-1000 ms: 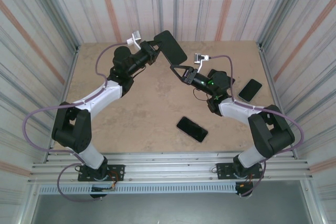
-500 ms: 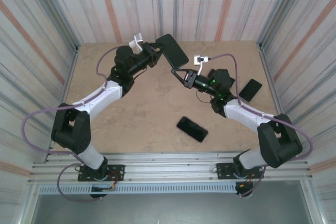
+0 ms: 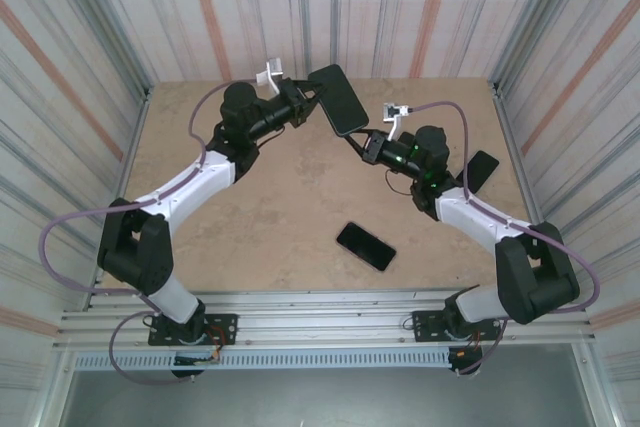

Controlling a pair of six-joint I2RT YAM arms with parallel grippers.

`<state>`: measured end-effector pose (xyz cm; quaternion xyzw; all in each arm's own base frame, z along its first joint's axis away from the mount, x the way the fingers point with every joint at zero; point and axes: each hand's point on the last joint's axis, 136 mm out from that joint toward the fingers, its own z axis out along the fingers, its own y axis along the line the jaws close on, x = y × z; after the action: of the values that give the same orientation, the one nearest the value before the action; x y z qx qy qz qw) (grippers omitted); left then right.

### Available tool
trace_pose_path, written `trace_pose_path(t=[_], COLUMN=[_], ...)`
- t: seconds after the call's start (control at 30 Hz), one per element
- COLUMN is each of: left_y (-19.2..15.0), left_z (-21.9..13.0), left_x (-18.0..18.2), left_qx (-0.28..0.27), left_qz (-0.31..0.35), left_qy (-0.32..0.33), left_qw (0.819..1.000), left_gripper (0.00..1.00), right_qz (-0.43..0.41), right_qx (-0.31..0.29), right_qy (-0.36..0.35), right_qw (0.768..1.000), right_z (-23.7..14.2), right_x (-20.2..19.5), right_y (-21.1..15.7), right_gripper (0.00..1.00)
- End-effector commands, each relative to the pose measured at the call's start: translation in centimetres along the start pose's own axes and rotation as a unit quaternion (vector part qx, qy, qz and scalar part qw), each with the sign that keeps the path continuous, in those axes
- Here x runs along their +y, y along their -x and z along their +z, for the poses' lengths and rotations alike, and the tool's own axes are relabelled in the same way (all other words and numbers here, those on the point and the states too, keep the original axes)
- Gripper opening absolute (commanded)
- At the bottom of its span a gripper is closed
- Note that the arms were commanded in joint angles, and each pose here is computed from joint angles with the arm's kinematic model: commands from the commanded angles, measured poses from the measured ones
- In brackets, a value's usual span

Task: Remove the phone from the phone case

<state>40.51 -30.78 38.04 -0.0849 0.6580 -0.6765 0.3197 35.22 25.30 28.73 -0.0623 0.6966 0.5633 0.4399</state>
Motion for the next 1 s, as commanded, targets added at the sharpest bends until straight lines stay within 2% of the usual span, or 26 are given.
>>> trace_pose_path(t=[0.0,0.2,0.4,0.53,0.7,0.87,0.97], left_y=[0.1,0.0,-1.3,-2.3,-3.1,-3.6,-3.7], left_z=[-1.2,-1.4,-1.6,-2.1,-3.1,-3.3,-3.3], left_x=[-5.9,-6.1,-7.1,-7.4,-8.0,-8.3,-8.2], left_qx=[0.017,0.062,0.146,0.181,0.185,0.196,0.203], left_qz=[0.084,0.175,0.294,0.358,0.422,0.439,0.432], left_qy=[-0.056,-0.078,-0.121,-0.150,-0.172,-0.185,-0.186], left_qw=[0.995,0.979,0.937,0.904,0.871,0.857,0.859], left_gripper=[0.00,0.00,0.00,0.00,0.00,0.00,0.00], right_qz=[-0.033,-0.091,-0.207,-0.265,-0.297,-0.297,-0.303], right_qx=[-0.007,0.052,0.150,0.173,0.181,0.200,0.211], right_qy=[0.022,0.037,0.067,0.092,0.105,0.143,0.152], right_qw=[0.999,0.994,0.964,0.944,0.932,0.923,0.917], right_z=[-1.0,-3.2,-5.0,-5.0,-4.1,-3.2,-2.7], right_x=[2.2,2.8,4.0,4.5,4.3,4.6,4.3], right_y=[0.8,0.0,-2.5,-2.8,-2.1,-2.1,-2.1], right_gripper=[0.22,0.43,0.53,0.53,0.51,0.48,0.45])
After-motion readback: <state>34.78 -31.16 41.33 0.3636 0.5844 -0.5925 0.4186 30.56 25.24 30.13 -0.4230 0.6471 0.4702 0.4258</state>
